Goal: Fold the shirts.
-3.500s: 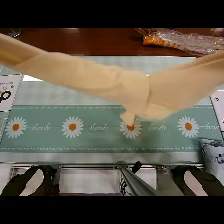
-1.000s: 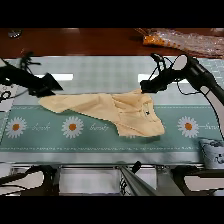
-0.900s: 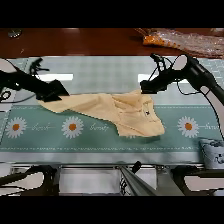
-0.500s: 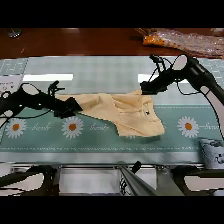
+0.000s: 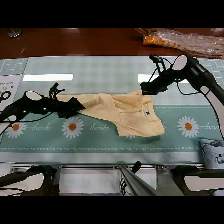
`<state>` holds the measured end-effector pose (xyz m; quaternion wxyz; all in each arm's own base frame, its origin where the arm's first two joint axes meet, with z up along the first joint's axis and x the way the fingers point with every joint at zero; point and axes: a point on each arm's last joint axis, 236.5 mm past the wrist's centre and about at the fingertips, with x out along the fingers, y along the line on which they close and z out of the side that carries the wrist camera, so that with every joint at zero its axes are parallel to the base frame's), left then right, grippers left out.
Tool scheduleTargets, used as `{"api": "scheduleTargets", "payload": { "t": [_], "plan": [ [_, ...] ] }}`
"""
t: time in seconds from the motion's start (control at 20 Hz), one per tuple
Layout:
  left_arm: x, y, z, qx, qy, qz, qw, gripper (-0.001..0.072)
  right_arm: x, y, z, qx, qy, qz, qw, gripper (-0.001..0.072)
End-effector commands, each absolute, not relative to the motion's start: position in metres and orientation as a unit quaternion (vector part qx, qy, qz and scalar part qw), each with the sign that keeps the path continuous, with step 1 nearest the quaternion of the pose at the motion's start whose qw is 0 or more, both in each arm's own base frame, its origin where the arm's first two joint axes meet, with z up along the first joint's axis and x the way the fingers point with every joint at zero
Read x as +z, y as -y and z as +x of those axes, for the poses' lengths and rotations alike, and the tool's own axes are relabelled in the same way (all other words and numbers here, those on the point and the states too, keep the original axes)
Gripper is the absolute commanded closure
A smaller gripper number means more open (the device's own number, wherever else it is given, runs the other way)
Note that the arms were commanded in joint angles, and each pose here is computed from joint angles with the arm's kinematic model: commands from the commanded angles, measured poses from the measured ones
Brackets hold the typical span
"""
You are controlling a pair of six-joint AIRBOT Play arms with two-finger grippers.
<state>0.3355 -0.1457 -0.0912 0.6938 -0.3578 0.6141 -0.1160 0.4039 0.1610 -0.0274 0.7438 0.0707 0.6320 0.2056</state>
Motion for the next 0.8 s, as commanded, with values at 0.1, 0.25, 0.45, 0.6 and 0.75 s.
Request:
{"api": "scheduleTargets", "payload": {
  "t": [0.1,0.25,0.45,0.6,0.75],
  "plan": [
    [-0.104,0.16,0.345,-0.105,-0.604,-0.381,0.692,0.0195,-0.028,-0.162,0.403,0.206,-0.633,0.071,0.743,0.0695],
    [-0.123,0.182,0.337,-0.105,-0.623,-0.387,0.671,0.0437,-0.028,-0.162,0.401,0.207,-0.636,0.071,0.74,0.0695],
    [-0.113,0.183,0.34,-0.114,-0.616,-0.393,0.673,0.069,-0.028,-0.161,0.399,0.208,-0.64,0.069,0.736,0.0695],
    [-0.076,0.174,0.35,-0.136,-0.583,-0.398,0.695,0.069,-0.028,-0.161,0.398,0.208,-0.64,0.069,0.736,0.0695],
    [0.006,0.154,0.365,-0.178,-0.505,-0.396,0.746,0.069,-0.013,-0.161,0.402,0.21,-0.623,0.068,0.751,0.0695]
  ]
}}
